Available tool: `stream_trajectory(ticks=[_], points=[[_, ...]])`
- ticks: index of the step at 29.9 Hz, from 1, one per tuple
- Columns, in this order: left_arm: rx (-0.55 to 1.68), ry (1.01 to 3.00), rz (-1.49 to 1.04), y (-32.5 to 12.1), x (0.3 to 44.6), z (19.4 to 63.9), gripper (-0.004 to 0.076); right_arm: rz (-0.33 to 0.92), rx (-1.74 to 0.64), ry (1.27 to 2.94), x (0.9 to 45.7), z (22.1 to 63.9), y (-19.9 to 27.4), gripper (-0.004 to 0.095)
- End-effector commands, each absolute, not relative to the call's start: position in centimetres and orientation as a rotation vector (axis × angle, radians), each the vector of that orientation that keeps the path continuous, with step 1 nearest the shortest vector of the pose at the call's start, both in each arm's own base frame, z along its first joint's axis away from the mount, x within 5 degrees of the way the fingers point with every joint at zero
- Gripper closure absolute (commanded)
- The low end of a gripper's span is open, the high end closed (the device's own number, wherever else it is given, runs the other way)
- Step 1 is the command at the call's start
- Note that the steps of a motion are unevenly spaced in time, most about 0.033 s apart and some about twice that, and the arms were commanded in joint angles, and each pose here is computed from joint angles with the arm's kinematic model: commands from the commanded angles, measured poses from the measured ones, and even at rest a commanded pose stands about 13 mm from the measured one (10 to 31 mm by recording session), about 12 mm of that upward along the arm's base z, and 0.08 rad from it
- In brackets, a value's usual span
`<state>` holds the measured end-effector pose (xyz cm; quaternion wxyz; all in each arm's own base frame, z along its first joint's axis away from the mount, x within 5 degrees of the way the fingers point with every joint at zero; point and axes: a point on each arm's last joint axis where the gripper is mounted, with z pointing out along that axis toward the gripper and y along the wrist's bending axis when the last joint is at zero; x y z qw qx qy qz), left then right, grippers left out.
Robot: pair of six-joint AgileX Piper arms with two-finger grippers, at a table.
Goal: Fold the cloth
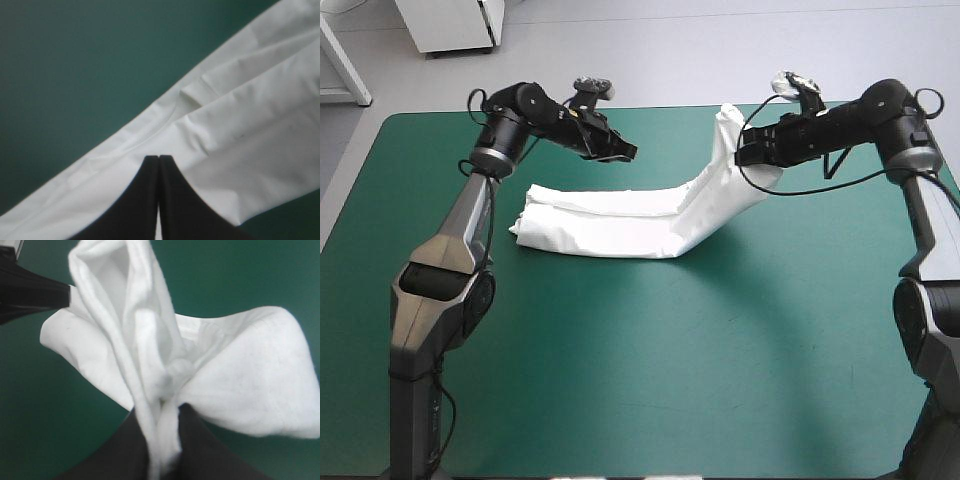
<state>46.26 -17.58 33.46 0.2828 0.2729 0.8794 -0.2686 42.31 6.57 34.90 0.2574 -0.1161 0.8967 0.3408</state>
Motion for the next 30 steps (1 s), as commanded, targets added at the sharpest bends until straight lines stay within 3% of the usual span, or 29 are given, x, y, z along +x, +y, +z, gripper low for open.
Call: stream_trajectory(ticks=[1,17,28,30], points=[[0.706,2.218,-0.707,-15.1,42.9,41.2,0.0733,0.963,-0.380,2.263,40.5,39.5,9.3,0.0913],[0.610,2.061,-0.552,-11.0,35.9,50.4,0.0733,1.123,-0.605,2.174,41.6,37.6,23.3,0.0913],[0.601,2.124,-0.500,-10.1,33.2,50.4,0.0733,1.224,-0.653,2.150,43.3,33.6,29.8,0.0910],[0.600,2.134,-0.499,-10.0,32.7,50.3,0.0733,1.284,-0.657,2.151,43.4,32.6,30.5,0.0871]])
